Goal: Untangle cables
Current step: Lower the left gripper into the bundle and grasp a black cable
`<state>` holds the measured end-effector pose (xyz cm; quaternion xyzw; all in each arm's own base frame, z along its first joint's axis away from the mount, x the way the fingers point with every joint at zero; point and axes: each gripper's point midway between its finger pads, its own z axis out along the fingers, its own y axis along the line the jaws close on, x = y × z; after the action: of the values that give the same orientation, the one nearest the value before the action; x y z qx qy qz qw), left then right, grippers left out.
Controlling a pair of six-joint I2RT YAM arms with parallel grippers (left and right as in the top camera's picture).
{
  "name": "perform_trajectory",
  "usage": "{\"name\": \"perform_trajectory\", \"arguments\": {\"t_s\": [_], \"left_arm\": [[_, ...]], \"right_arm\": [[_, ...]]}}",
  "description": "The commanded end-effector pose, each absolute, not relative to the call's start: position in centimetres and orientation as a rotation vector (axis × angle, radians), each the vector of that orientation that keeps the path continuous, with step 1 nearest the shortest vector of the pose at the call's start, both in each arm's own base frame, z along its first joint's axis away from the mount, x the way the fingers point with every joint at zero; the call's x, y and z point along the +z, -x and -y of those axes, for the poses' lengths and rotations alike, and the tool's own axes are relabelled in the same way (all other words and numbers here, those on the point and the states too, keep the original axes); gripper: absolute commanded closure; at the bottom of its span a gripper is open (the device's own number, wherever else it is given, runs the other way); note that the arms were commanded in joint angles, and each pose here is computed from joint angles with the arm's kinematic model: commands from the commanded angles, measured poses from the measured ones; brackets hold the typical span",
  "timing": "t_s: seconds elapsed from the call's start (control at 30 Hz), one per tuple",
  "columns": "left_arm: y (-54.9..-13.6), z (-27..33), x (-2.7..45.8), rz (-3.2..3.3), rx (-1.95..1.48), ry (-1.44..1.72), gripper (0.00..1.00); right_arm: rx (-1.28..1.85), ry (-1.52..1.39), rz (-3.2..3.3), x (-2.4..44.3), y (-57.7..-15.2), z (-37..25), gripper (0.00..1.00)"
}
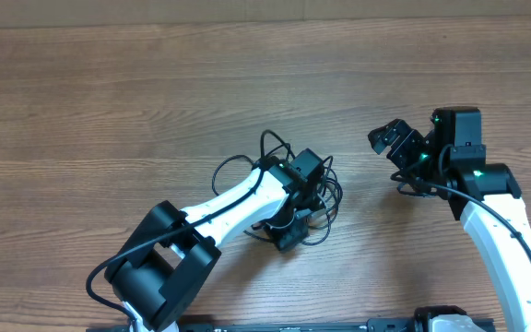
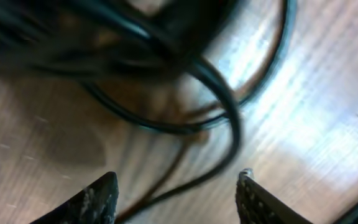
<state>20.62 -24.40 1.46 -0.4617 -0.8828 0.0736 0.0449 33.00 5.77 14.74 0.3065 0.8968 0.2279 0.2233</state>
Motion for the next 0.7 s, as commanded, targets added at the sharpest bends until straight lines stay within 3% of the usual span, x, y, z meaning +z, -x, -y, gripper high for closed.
{"name": "perform_trajectory", "arguments": {"t_s": [0.0, 0.43, 0.67], "left_arm": [[-20.8, 23.6, 0.7, 2.713, 0.139, 1.378, 0.41], [-18.7, 23.2, -1.3, 2.647, 0.063, 1.485, 0.39], [-19.4, 23.2, -1.9, 2.698, -0.003, 1.498, 0.58]], "right_arm": [[0.63, -0.826, -2.451, 15.6, -33.4, -5.6, 0.0], [0.63, -0.826, -2.451, 15.6, -33.4, -5.6, 0.0], [0.631, -0.826, -2.451, 15.6, -33.4, -5.7, 0.0]]}}
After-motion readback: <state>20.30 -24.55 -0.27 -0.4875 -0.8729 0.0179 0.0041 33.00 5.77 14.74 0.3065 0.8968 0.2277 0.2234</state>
